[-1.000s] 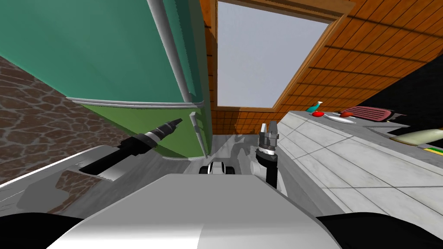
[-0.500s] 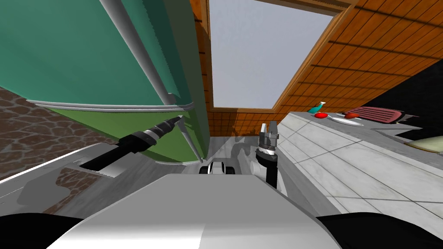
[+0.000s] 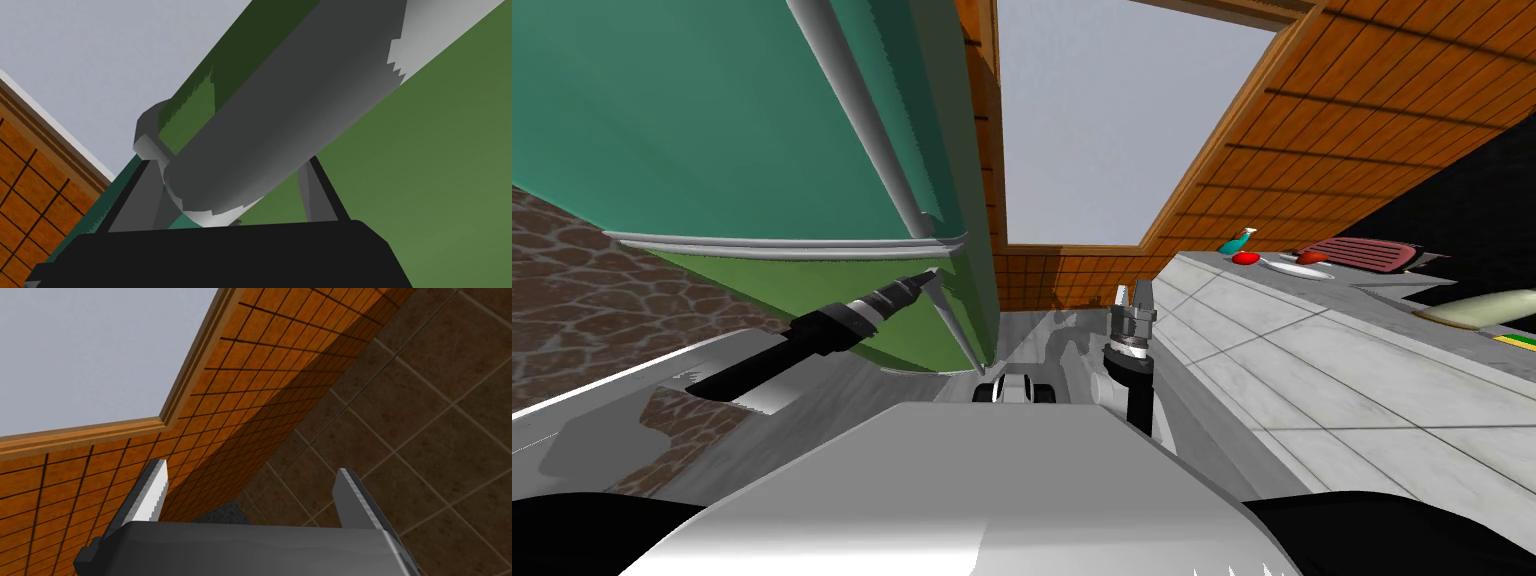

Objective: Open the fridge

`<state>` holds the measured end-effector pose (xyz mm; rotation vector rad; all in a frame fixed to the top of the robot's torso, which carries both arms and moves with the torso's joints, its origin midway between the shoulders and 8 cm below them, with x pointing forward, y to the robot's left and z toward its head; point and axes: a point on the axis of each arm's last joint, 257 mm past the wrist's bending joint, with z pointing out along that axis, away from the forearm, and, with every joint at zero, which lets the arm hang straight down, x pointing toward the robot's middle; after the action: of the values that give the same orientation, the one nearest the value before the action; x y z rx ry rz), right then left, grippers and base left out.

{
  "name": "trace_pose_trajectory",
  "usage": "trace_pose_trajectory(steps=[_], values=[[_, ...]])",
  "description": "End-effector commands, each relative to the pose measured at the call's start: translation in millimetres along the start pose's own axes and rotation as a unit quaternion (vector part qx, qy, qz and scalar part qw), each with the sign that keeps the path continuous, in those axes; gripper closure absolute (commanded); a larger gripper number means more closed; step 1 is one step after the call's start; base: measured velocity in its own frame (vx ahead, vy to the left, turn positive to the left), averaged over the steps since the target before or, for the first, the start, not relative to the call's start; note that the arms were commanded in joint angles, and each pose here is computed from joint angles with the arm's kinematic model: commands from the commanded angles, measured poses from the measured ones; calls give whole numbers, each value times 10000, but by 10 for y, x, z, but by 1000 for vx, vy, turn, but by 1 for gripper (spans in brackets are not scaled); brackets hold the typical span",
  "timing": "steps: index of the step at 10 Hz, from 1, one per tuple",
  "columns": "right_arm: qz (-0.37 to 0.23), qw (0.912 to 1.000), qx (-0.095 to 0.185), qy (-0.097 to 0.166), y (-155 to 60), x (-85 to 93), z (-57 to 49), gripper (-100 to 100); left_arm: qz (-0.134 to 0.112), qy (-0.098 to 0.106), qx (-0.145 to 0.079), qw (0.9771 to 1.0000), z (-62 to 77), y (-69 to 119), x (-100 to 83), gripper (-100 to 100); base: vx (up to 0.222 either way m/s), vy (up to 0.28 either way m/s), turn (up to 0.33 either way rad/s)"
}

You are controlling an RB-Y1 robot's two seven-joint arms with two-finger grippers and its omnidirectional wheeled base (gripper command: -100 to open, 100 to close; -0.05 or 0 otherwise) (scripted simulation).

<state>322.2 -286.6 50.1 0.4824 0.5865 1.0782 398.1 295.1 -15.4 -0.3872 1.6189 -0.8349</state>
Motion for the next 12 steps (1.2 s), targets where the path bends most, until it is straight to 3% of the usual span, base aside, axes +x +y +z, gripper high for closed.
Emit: trace_pose_trajectory(steps=[1, 4, 7, 8, 9, 11, 12], values=[[0, 10000, 1, 0, 0, 0, 0, 0, 3, 205, 170, 9996, -33, -119, 160, 100, -225, 162, -24], [0, 10000, 0, 0, 0, 0, 0, 0, 21, 564, 509, 9971, -79, -379, 407, 100, -293, 221, -58], [0, 10000, 0, 0, 0, 0, 0, 0, 13, 926, 843, 9921, -157, -635, 654, 100, -324, 223, -58], [0, 10000, 1, 0, 0, 0, 0, 0, 77, 787, 810, 9936, -118, -598, 560, 100, -160, 85, -30], [0, 10000, 2, -1, -1, 0, -1, 0, -4, 802, 744, 9940, -32, -500, 564, 100, -212, 175, -263], [0, 10000, 1, 0, 0, 0, -1, 0, 22, 776, 871, 9932, 3, -592, 542, 100, -157, 152, -88], [0, 10000, 2, 0, -1, 0, -1, 0, -67, 798, 738, 9941, 83, -451, 554, 100, -170, 128, -258]])
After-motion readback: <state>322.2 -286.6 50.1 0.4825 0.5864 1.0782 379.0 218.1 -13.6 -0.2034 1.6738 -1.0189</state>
